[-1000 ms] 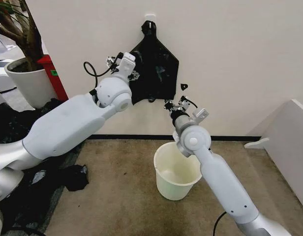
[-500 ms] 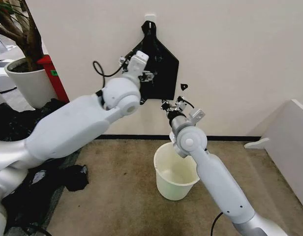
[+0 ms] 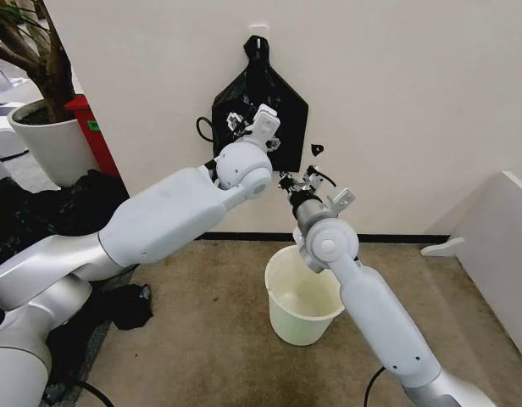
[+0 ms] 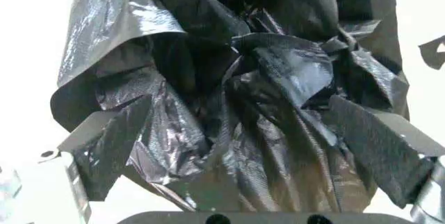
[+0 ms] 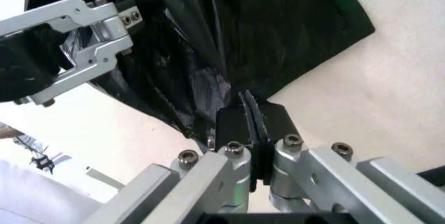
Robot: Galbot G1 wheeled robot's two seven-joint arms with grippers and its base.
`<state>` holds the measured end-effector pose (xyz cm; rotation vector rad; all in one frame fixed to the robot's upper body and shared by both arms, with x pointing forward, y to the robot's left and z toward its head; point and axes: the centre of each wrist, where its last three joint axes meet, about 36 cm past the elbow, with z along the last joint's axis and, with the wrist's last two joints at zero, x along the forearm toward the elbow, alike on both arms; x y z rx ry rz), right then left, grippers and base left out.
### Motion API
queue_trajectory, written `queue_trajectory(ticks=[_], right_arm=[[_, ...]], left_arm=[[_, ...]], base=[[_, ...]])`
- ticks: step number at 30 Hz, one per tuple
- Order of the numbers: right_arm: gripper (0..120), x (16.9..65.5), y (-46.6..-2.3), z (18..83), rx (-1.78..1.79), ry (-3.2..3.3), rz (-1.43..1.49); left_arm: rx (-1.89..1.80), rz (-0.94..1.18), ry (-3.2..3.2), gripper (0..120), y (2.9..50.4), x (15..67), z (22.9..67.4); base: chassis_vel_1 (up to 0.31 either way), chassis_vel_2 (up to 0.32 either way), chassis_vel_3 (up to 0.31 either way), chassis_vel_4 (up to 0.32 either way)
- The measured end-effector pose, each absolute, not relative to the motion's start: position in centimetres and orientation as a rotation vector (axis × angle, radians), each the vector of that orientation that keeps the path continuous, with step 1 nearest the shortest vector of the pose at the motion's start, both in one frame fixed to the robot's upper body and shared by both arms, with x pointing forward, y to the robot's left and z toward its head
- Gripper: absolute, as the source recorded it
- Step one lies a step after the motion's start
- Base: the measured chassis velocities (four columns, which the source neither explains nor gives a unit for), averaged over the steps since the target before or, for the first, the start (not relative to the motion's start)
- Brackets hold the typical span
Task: Place the garbage bag over the trash bin.
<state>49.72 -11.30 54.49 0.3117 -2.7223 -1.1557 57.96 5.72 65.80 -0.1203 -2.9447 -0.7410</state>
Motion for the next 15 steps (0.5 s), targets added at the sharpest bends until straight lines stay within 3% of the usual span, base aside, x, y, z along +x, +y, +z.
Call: queue_trajectory(ticks=[15], right_arm=[[0,49.4,-11.6,54.1,0.308,-2.726,-1.144]], left_arm=[[-0.048,-0.725,-2.965,100,6.2,59.3,67.2]], base=[[0.0,0.0,0.0,0.0]])
